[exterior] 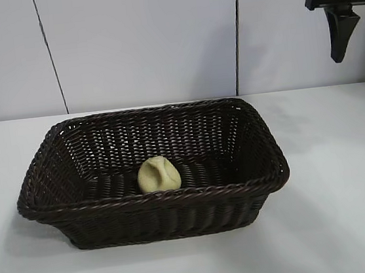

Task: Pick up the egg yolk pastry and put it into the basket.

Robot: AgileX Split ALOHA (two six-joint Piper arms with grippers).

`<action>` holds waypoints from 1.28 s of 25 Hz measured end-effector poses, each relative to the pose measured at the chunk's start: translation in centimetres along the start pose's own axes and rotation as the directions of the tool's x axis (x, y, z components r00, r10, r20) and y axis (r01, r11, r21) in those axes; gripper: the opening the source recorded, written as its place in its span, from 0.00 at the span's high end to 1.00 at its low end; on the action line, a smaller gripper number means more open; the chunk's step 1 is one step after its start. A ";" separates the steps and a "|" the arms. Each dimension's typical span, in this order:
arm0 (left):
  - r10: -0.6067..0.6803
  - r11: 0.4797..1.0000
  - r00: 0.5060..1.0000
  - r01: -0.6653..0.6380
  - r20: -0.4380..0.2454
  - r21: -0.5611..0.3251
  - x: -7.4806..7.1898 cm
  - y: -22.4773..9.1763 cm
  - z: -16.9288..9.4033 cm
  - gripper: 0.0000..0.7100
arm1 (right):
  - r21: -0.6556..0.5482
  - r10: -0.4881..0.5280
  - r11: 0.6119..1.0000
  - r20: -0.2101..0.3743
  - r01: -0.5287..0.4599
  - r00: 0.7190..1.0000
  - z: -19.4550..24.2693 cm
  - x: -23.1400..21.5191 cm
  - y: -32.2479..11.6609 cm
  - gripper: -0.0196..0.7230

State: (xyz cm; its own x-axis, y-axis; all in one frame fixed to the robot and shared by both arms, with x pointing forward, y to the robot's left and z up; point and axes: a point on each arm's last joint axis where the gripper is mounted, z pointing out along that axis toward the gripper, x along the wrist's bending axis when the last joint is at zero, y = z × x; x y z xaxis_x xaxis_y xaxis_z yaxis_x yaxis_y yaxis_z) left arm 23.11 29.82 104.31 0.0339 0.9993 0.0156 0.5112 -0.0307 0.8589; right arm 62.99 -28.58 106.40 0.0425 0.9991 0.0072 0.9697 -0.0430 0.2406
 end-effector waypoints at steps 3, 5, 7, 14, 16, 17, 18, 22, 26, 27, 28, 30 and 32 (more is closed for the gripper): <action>0.000 1.000 1.000 0.000 0.000 0.000 0.0 0.0 0.0 0.20 | 0.003 -0.005 1.000 0.000 0.005 1.000 -1.2 -0.2 -1.8 0.36; 0.000 1.000 1.000 0.000 0.000 0.000 0.0 0.0 0.0 0.20 | 0.024 -0.005 1.000 -0.010 0.005 1.000 -1.7 -0.2 -3.7 0.36; 0.000 1.000 1.000 0.000 0.000 0.000 0.0 0.0 0.0 0.20 | 0.046 -0.015 0.999 -0.009 0.016 1.000 -2.1 -0.4 -5.7 0.36; 0.000 1.000 1.000 0.000 0.000 0.000 0.0 0.0 0.0 0.20 | 0.121 -0.019 0.992 -0.012 0.020 1.000 -2.9 -1.0 -14.6 0.36; 0.000 1.000 1.000 0.000 0.000 0.000 0.0 0.0 0.0 0.20 | 0.141 -0.020 0.990 -0.010 0.021 1.000 -2.8 -1.2 -17.5 0.36; 0.000 1.000 1.000 0.000 0.000 0.000 0.0 0.0 0.0 0.20 | 0.133 -0.024 0.991 -0.011 0.025 1.000 -2.9 -1.3 -18.6 0.36; 0.000 1.000 1.000 0.000 0.000 0.000 0.0 0.0 0.0 0.20 | 0.139 -0.026 0.990 -0.011 0.028 1.000 -2.6 -1.4 -19.9 0.36; 0.000 1.000 1.000 0.000 0.000 0.000 0.0 0.0 0.0 0.20 | 0.076 -0.036 0.996 -0.015 0.037 0.999 -2.2 -1.7 -24.1 0.36; 0.000 1.000 1.000 0.000 0.000 0.001 0.0 0.0 0.0 0.20 | -0.031 -0.038 0.999 -0.019 0.038 0.999 -2.3 -2.0 -27.3 0.36; 0.000 1.000 1.000 0.000 0.000 0.001 0.0 0.0 0.0 0.20 | -0.060 -0.039 0.998 -0.021 0.037 0.999 -2.3 -2.0 -28.0 0.36; 0.000 1.000 1.000 0.000 0.000 0.001 0.0 0.0 0.0 0.20 | -0.085 -0.040 0.996 -0.021 0.038 0.999 -2.4 -2.1 -28.6 0.36; 0.000 1.000 1.000 0.000 0.000 0.001 0.0 0.0 0.0 0.20 | -0.136 -0.041 0.990 -0.024 0.038 0.999 -2.5 -2.2 -30.0 0.36; 0.000 1.000 1.000 0.000 0.000 0.001 0.0 0.0 0.0 0.20 | -0.203 -0.042 0.979 -0.026 0.036 0.999 -3.0 -2.3 -31.0 0.36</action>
State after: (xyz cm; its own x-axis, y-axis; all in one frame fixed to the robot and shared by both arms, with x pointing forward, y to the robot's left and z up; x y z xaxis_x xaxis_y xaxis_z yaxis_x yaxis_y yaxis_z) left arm 23.11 29.82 104.31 0.0339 0.9993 0.0156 0.5119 -0.0307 0.8585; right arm 32.16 -29.50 101.81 -0.0049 0.9997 0.0225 0.9017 -0.0053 0.4324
